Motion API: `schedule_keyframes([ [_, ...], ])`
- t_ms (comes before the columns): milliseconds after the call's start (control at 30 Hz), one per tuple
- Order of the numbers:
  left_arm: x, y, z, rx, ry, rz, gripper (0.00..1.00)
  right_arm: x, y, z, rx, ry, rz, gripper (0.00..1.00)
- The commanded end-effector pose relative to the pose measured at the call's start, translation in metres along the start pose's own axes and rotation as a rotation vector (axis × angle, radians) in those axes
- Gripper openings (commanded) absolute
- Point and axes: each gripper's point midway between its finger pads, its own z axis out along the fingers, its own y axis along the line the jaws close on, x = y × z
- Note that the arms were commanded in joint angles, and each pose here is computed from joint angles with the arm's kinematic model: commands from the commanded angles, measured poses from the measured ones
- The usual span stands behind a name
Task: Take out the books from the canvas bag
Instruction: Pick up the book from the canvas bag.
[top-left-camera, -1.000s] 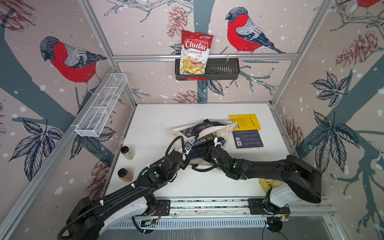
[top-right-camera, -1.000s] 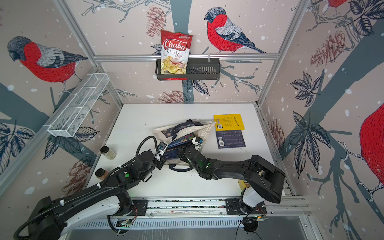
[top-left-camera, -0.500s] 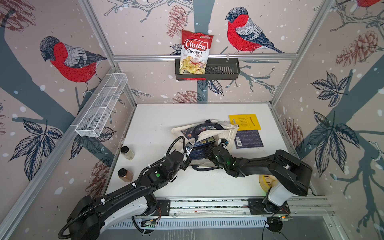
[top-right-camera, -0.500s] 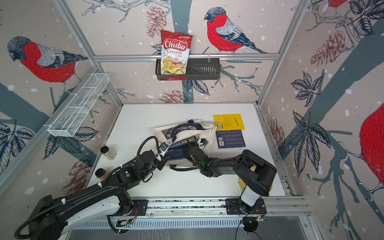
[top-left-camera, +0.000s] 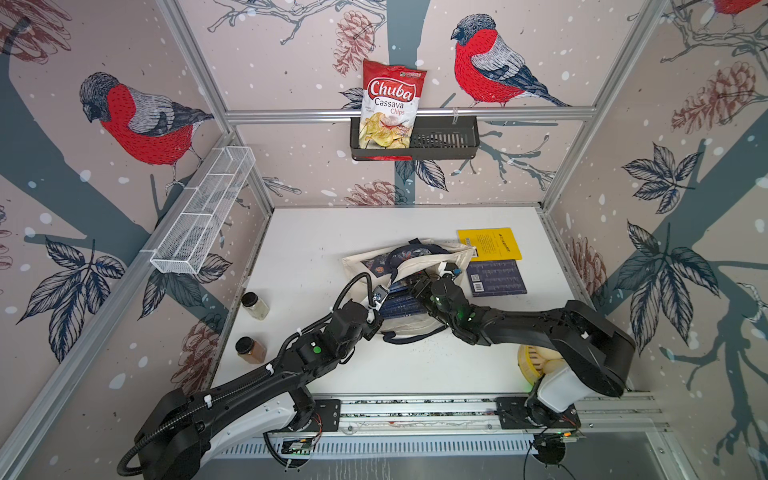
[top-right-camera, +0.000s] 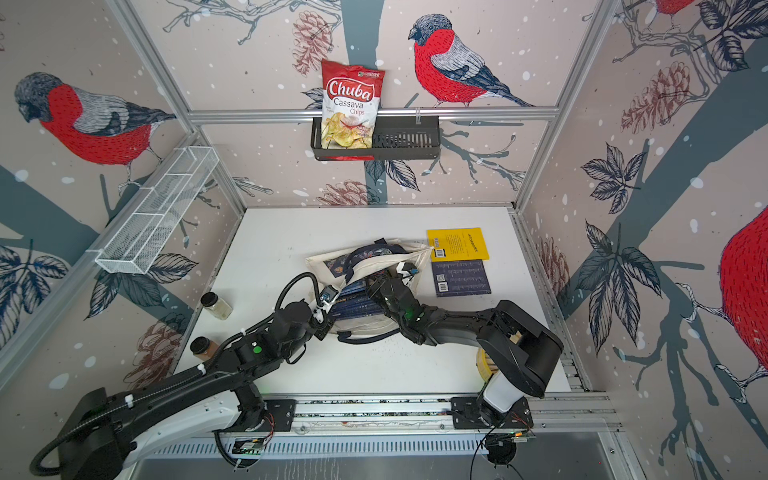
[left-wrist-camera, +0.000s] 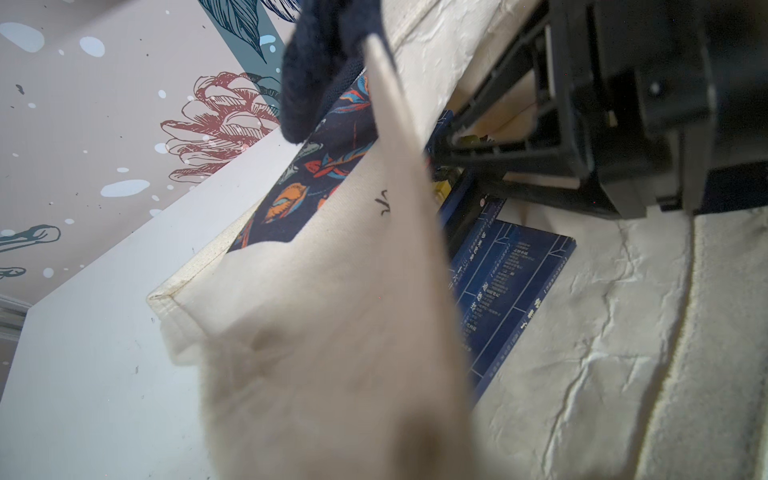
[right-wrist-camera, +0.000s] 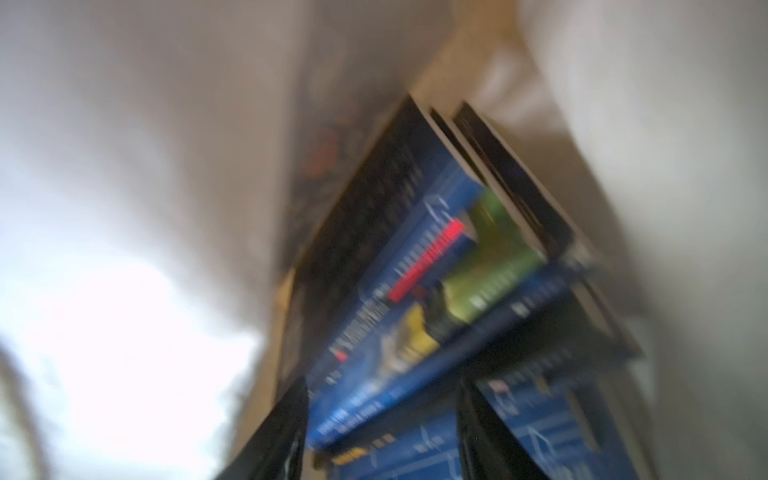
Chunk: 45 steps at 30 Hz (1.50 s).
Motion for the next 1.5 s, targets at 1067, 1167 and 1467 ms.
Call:
schedule_keyframes([
  [1067, -0.021, -0.014, -0.003, 0.061, -0.082, 0.021, 0.0, -0.057, 0.011, 0.052, -0.011, -0.087, -0.117, 0.37],
  [1167, -0.022, -0.015, -0.004, 0.063, -0.085, 0.021, 0.0, -0.053, 0.008, 0.061, -0.016, -0.051, -0.1, 0.37],
  [1467, -0.022, -0.018, -0.004, 0.081, -0.088, 0.025, 0.0, -0.036, 0.016, 0.08, -0.048, 0.02, -0.098, 0.47],
])
